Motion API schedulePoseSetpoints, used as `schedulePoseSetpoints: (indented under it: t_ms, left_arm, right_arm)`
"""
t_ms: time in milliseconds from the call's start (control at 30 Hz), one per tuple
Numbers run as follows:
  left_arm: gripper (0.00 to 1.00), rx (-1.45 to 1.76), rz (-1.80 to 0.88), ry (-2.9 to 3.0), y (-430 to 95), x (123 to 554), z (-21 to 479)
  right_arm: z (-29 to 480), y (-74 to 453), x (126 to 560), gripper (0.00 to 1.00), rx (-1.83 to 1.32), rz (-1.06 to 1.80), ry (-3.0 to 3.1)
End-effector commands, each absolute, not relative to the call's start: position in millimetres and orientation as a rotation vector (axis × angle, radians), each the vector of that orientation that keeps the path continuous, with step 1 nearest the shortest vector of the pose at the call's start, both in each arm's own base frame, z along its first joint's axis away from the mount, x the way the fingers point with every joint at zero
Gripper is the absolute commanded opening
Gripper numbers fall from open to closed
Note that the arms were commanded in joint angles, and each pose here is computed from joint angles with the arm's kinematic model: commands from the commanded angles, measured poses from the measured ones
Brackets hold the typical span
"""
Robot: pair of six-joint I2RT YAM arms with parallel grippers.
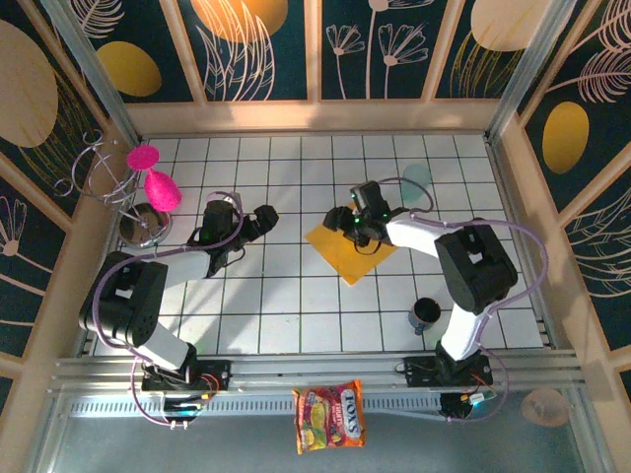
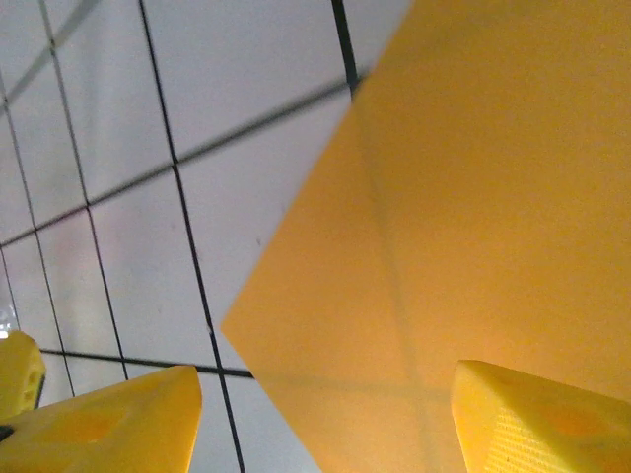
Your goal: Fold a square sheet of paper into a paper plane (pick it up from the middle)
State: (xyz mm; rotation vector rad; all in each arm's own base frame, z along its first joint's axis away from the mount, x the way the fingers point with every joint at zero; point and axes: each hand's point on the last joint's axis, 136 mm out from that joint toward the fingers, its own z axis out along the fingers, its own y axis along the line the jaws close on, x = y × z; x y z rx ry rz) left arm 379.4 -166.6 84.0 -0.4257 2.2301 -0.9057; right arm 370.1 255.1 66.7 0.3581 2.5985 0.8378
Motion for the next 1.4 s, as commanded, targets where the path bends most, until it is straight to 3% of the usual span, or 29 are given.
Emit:
schedulePoseSetpoints:
  t_ms: [0,233,567,833,967,1167,1367]
  left_arm:
    - [0.99,-0.433,-0.937,2.208,-169.5,378.1,98.8]
    - [0.99,-0.446,-0.995,2.208,-175.2,373.7,101.4]
    - [0.99,-0.441,-1.015,2.226,-183.8,372.0,100.3]
    - [0.99,-0.433,-1.055,2.249,-200.3,365.9,99.2]
    - [0.99,-0.429,-1.093,2.271,-217.6,357.0,98.3]
    - [0.89,-0.417,-1.16,2.3,-246.7,340.6,99.0]
    - [0.79,-0.432,-1.202,2.321,-259.4,329.8,95.5]
  right_arm:
    - [86.7,213.9,389.6,0.67,0.319,0.658,2.544]
    - [45.2,169.4,391.1,0.68,0.268,0.451,2.693]
    - [16.7,177.5,393.2,0.72,0.159,0.455,2.78]
    - [-6.8,174.7,360.1,0.7,0.591,0.508,2.776]
    - [-1.4,199.2,345.0,0.7,0.826,0.567,2.71]
    - [10.3,245.1,330.6,0.7,1.031,0.722,2.655]
    - [66.3,271.4,357.4,0.65,0.725,0.899,2.572]
